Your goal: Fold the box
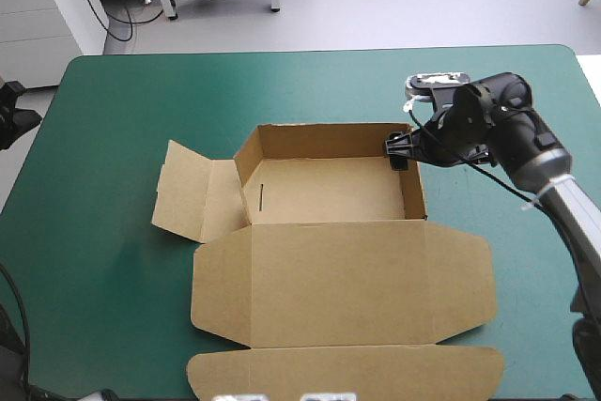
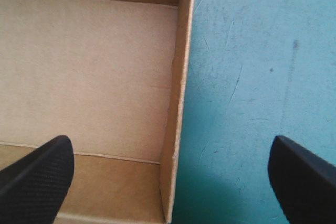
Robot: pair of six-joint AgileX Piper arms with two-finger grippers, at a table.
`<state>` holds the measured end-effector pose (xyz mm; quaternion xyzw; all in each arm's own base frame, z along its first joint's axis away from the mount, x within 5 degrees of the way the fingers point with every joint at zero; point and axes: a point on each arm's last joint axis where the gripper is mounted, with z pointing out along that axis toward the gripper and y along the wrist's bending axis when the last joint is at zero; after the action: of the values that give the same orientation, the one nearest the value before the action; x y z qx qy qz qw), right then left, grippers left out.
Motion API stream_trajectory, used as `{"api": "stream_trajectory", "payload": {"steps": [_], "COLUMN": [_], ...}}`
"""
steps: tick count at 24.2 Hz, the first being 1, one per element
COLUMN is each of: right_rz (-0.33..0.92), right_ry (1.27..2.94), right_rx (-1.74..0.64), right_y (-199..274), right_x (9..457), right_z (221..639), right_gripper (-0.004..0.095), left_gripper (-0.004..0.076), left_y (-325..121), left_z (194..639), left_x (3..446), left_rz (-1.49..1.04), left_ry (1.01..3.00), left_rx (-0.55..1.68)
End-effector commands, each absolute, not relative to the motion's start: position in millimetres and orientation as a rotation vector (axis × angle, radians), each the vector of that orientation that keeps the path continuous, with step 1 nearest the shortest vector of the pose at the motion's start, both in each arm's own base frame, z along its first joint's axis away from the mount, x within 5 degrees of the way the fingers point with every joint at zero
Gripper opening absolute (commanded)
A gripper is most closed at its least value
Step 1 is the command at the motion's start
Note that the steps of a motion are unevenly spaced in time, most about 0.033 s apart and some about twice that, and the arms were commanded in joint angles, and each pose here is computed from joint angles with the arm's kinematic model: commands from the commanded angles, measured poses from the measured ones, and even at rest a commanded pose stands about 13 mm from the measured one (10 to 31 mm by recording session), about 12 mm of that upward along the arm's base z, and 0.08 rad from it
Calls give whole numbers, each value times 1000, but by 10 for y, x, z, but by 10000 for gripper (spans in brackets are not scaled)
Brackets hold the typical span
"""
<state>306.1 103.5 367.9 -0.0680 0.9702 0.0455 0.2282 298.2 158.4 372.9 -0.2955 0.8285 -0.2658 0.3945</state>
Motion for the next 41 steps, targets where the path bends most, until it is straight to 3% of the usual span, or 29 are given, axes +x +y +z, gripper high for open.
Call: {"api": "stream_trajectory", "payload": {"steps": [1, 9, 18, 22, 26, 27, 28, 30, 33, 38, 41], "right_rz": [96, 58, 53, 54, 125, 137, 148, 162, 170, 268, 275], "right_ry": [2670, 2787, 2796, 2843, 2861, 2862, 2863, 2864, 2781, 2422, 2279], "right_rx": [-220, -234, -234, -196, -189, -190, -189, -194, -243, -177, -178], "right_y": [1061, 1148, 1161, 1085, 1062, 1069, 1076, 1085, 1039, 704, 558], "right_x": [3217, 3471, 3529, 3559, 3581, 3579, 3577, 3574, 3509, 3107, 2798], "right_z": [3583, 3147, 3061, 2995, 2963, 2963, 2964, 2964, 3227, 4383, 4795], "right_gripper": [924, 921, 872, 685, 258, 87, -8, -21, -21, -21, -21], "left_gripper": [-8, -8, -8, -8, -8, -8, -8, -8, -8, -8, -8], "left_y": [1510, 1512, 1512, 1512, 1512, 1513, 1513, 1515, 1491, 1472, 1440], "left_z": [3992, 3993, 3993, 3993, 3993, 3993, 3993, 3996, 3994, 4002, 3989], "left_x": [2919, 2920, 2920, 2920, 2920, 2920, 2920, 2922, 2916, 2915, 2898], "left_rz": [-692, -690, -690, -690, -690, -690, -690, -689, -685, -667, -686], "left_ry": [2001, 1998, 1998, 1998, 1998, 1998, 1998, 1993, 2018, 2029, 2062], "left_rx": [-719, -721, -721, -721, -721, -721, -721, -723, -656, -566, -528]}}
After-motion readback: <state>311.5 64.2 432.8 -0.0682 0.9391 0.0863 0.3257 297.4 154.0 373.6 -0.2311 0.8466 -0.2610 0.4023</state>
